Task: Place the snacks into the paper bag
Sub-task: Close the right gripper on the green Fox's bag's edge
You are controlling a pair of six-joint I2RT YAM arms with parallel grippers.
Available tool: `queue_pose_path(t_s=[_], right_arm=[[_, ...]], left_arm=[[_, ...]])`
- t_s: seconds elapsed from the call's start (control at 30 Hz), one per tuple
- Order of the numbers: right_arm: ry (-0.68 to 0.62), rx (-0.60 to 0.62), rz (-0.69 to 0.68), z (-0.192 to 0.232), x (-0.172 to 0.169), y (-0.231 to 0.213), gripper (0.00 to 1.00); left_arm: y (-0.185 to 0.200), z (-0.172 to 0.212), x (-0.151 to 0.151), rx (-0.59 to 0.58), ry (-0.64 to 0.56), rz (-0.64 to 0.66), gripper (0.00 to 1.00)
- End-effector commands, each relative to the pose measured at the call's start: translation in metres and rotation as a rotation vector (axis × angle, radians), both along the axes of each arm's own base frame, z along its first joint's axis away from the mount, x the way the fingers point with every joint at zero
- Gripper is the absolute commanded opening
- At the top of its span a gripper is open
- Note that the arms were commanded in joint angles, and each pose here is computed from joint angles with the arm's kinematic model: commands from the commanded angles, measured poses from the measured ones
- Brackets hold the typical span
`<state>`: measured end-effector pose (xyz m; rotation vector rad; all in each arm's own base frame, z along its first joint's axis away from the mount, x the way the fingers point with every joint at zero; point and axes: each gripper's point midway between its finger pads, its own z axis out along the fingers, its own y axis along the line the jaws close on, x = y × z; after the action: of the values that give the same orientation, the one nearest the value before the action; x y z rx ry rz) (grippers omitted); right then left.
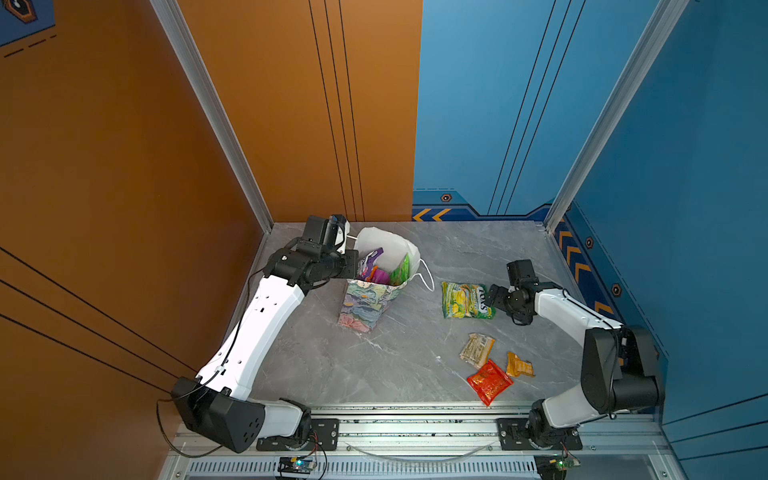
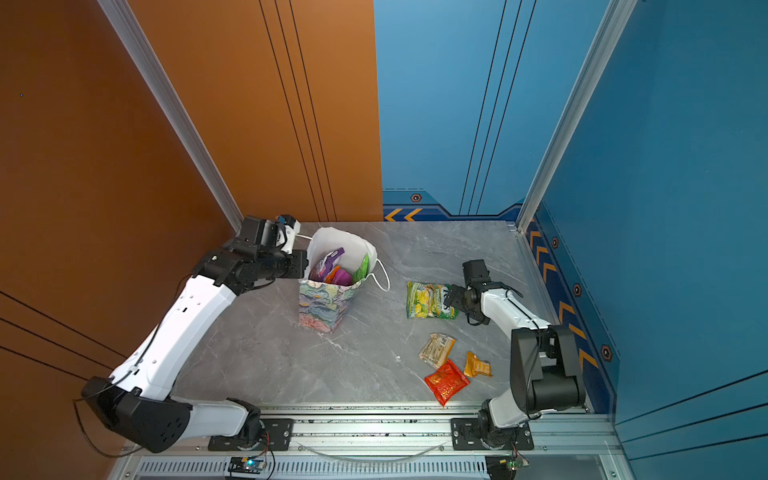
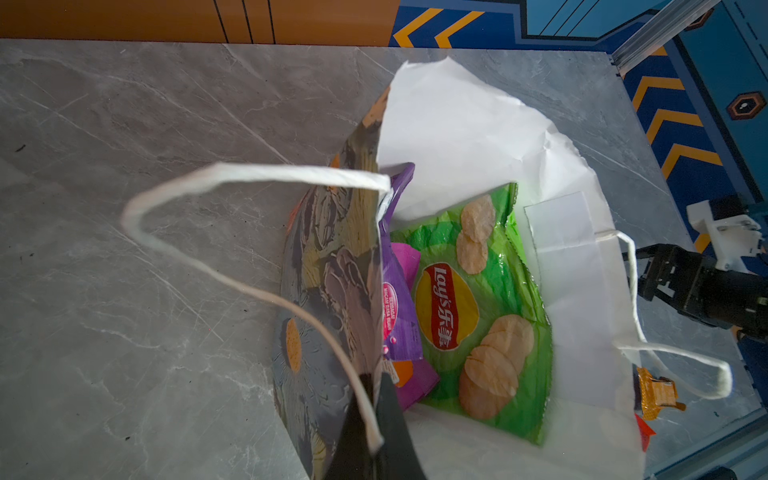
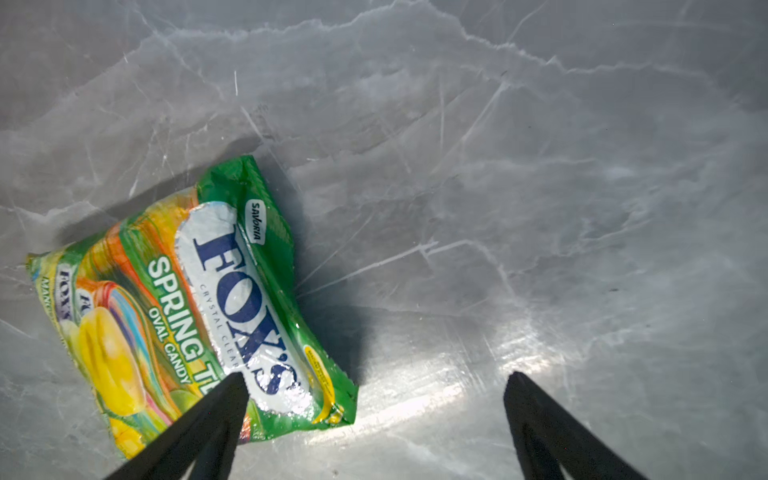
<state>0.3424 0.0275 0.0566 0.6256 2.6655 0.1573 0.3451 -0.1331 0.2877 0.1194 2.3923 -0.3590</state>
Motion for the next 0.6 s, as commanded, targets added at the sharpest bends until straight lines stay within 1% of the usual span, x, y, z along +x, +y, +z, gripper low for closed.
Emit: queue_pose_path(t_s=[0.0, 0.2, 0.33, 0.43, 0.57], right_arm=[[0.011, 0.048, 0.029, -0.007, 0.002, 0.009, 0.96], [0.065, 0.144, 0.094, -0.022, 0.005, 0.031, 0.86], [0.100, 0.144, 0.154, -0.031, 0.006, 0.045, 0.81], [0.145, 0.143, 0.183, -0.041, 0.005, 0.052, 0.70], [0.176, 0.172, 0.194, -0.054, 0.004, 0.060, 0.57]], left_arm=[[0.001, 0.017, 0.001, -0.011, -0.064, -0.009, 0.04], [0.001, 0.016, 0.002, -0.011, -0.063, -0.009, 0.04], [0.000, 0.016, 0.002, -0.013, -0.062, -0.010, 0.04], [0.000, 0.016, 0.002, -0.013, -0.062, -0.008, 0.04], [0.000, 0.016, 0.001, -0.011, -0.061, -0.010, 0.04]])
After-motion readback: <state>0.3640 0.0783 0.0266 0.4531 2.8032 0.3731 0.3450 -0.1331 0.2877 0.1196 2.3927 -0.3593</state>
